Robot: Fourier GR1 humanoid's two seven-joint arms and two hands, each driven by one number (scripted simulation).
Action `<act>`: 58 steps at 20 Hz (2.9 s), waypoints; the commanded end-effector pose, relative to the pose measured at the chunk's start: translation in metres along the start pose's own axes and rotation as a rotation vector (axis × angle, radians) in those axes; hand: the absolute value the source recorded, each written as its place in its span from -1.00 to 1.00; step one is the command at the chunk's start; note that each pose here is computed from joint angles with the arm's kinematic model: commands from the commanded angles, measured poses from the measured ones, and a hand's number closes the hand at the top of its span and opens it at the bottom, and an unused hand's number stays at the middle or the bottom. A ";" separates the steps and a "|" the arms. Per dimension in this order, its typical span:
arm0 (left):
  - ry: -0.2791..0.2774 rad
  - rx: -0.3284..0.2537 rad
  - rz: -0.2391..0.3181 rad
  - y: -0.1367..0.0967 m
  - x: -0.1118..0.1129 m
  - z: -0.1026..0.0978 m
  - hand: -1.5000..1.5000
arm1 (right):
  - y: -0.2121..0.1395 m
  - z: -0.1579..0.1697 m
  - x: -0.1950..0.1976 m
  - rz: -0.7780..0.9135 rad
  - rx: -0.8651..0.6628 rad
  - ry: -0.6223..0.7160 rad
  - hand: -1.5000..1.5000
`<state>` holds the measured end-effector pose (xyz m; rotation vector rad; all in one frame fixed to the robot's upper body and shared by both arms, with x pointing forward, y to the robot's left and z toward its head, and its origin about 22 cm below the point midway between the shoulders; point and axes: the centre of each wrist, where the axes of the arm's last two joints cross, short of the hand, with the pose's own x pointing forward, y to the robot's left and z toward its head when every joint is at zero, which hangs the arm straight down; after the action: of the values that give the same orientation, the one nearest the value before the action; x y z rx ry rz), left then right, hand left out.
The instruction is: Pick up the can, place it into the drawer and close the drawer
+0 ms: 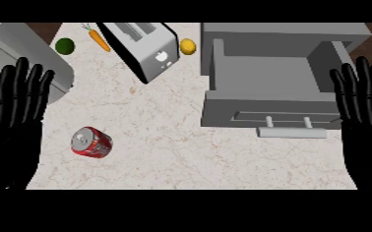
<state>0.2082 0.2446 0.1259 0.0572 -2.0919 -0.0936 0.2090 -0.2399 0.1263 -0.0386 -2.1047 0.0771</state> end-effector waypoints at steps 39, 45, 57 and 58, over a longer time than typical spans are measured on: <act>0.471 -0.849 0.472 0.226 -0.031 -0.022 -1.00 | -0.107 0.085 0.013 0.049 -0.184 0.322 -1.00; 0.540 -0.860 0.500 0.186 -0.033 -0.039 -1.00 | -0.103 0.103 0.017 0.038 -0.168 0.327 -1.00; 0.581 -0.852 0.454 0.172 -0.075 -0.017 -1.00 | -0.115 0.123 0.020 0.055 -0.193 0.336 -1.00; 0.577 -0.860 0.439 0.152 -0.087 -0.018 -1.00 | -0.114 0.122 0.024 0.055 -0.185 0.336 -1.00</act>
<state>0.2633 0.4158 0.0874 -0.8139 -1.3238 -0.5898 0.0958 -0.3592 0.0947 -0.1994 -1.7757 -0.0934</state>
